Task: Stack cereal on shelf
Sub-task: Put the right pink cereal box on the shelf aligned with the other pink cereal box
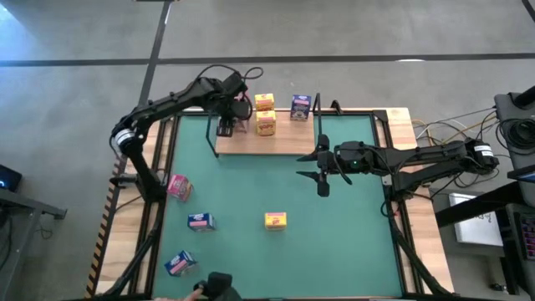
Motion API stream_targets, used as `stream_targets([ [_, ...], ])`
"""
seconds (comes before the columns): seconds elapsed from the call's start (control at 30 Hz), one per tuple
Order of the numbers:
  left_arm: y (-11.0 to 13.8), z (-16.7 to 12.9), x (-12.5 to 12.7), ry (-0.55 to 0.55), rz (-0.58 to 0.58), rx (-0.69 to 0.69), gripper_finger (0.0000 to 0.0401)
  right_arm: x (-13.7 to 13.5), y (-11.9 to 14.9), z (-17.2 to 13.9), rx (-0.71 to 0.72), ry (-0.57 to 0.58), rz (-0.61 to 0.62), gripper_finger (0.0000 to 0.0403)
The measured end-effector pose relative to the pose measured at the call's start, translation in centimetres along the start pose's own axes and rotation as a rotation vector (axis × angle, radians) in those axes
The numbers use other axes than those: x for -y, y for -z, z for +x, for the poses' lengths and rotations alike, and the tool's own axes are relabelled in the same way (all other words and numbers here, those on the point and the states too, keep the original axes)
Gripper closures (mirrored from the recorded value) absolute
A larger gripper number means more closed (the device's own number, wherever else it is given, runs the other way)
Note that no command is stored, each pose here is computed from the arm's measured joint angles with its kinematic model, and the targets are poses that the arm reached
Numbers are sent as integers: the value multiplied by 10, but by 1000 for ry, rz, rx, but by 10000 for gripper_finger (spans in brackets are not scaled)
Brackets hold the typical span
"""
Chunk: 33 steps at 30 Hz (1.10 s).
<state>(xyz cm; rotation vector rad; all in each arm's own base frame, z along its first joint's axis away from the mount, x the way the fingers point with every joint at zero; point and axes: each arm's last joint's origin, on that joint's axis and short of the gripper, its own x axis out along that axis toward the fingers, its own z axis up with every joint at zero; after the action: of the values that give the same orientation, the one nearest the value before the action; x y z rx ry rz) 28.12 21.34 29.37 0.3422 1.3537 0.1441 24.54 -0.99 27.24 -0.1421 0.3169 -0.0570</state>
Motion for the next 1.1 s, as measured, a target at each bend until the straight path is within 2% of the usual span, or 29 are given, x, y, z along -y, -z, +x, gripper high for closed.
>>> stream_targets([
  [0.3,1,9,-5,36,-25,-21,241,0,0,0,-2,0,0,229],
  [0.5,5,-1,-1,94,-76,-62,241,0,0,0,-2,0,0,229],
  [0.7,2,-8,-4,117,-89,1,241,0,0,0,-2,0,0,229],
  [1.1,3,-7,-3,134,-104,-11,241,0,0,0,-2,0,0,229],
])
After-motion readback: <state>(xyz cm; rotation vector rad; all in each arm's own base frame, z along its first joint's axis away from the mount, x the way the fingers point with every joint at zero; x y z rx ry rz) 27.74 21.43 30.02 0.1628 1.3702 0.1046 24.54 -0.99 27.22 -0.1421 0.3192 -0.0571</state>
